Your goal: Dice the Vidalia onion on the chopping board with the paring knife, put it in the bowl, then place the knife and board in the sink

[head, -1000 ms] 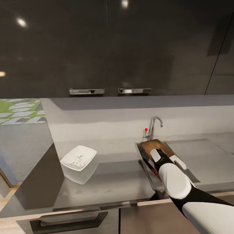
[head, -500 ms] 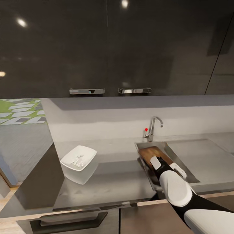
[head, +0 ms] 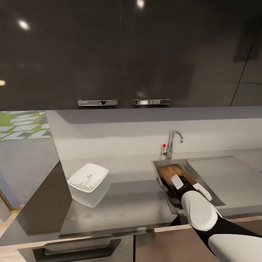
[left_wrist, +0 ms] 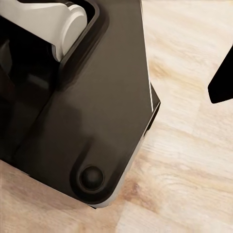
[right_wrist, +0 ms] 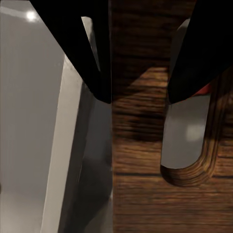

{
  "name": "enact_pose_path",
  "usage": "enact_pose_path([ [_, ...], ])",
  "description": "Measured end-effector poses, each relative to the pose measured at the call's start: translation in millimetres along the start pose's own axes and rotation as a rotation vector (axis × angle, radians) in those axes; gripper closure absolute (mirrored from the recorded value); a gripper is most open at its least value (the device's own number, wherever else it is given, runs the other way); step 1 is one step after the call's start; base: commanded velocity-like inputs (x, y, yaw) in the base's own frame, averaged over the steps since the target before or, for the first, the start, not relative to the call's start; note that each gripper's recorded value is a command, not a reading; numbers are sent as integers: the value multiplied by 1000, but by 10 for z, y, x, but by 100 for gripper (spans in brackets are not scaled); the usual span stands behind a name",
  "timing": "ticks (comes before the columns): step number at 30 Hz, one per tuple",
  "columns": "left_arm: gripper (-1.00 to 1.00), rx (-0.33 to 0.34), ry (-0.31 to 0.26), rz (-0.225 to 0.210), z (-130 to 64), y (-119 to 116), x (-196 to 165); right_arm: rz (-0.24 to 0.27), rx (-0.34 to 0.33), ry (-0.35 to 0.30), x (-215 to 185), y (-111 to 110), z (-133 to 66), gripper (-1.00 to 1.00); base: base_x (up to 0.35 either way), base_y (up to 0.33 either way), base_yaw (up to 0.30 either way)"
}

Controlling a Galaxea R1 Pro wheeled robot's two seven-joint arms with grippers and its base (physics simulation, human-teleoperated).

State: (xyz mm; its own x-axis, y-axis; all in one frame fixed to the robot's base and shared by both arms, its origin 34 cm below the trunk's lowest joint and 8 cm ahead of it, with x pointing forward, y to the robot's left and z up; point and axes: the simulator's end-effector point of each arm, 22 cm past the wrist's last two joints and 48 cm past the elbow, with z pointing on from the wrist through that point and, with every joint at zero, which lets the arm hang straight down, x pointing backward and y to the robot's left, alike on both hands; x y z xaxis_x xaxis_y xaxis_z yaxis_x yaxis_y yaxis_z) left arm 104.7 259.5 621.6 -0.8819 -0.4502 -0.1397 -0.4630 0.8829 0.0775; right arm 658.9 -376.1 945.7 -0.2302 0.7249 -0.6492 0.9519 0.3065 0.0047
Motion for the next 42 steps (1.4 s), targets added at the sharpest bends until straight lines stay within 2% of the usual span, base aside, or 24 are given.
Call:
enact_pose_path([
  [9, -100, 1, 2, 0, -1, -6, 5, 2, 0, 0, -4, 0, 2, 100, 176, 62, 0],
  [22, -100, 2, 3, 0, -2, -17, 11, 20, 28, -24, -224, -133, 150, 100, 7, 1, 0],
  [42, -100, -7, 20, 2, -10, 17, 75, 2, 39, -14, -120, -134, 221, 100, 0, 0, 0],
])
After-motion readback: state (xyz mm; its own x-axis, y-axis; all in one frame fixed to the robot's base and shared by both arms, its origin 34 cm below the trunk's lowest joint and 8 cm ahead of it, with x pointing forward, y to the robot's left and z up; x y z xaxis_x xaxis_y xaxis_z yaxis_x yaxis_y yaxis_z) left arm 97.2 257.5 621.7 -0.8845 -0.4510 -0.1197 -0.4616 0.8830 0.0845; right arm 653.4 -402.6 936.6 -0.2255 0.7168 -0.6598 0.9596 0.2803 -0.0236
